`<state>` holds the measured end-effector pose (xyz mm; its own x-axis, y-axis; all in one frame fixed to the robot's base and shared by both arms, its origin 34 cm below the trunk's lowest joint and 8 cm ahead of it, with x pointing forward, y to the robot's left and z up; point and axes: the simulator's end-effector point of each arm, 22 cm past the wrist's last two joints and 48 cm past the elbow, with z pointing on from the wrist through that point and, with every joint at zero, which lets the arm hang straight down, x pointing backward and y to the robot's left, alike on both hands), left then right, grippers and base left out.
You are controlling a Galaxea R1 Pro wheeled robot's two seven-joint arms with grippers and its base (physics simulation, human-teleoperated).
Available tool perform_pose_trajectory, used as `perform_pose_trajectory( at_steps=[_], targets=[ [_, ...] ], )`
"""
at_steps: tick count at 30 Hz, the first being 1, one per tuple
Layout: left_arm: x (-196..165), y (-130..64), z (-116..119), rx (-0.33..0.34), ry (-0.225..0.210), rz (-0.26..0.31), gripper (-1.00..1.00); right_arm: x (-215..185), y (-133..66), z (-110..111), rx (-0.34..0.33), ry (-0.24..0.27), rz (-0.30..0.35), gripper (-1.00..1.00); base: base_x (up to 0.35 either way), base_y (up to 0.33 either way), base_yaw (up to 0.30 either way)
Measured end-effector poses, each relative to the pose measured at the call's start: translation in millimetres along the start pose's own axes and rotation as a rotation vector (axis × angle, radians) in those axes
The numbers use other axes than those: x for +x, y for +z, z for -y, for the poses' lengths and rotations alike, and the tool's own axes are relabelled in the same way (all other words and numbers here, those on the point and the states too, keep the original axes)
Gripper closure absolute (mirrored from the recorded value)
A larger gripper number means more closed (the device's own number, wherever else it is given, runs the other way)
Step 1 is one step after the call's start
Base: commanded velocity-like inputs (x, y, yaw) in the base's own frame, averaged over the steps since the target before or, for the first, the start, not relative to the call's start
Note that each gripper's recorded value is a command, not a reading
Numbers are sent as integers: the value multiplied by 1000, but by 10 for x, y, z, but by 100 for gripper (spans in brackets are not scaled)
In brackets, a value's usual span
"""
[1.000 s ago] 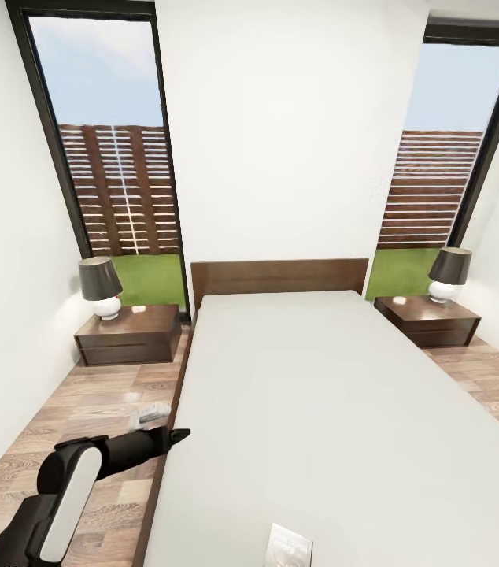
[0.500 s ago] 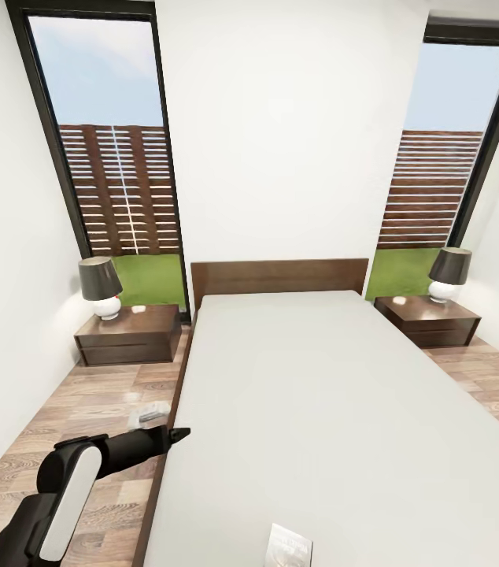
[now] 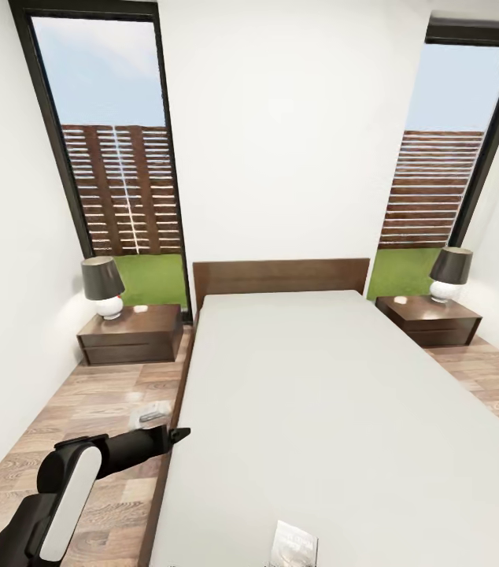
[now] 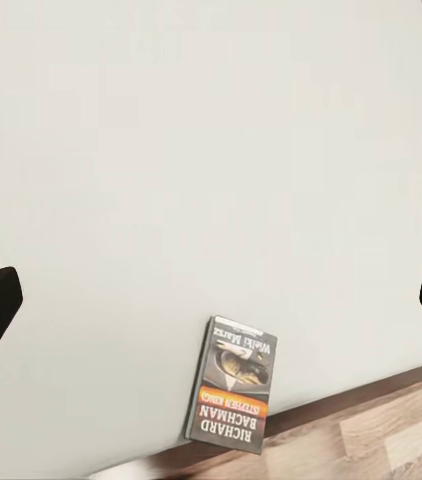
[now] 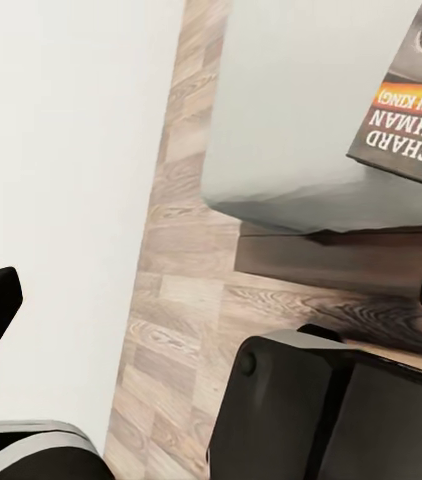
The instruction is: In the bedroom, move the book from the bed onto either nightstand, and place the two sandals side by side next to the bed.
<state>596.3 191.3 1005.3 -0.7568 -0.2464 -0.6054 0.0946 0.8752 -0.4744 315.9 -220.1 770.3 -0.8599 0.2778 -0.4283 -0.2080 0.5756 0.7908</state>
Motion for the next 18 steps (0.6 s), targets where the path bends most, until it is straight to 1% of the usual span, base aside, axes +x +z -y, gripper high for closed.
perform_pose_trajectory(
  at_steps=[12,18],
  targets=[
    [14,8,16,2,0,-2,-100,-10,-12,-8,-6,-1,1,-100,-11,23,0],
    [15,9,17,1,0,-3,-100,-14,-16,-7,-6,-1,3,-100,-1,102,0]
  ],
)
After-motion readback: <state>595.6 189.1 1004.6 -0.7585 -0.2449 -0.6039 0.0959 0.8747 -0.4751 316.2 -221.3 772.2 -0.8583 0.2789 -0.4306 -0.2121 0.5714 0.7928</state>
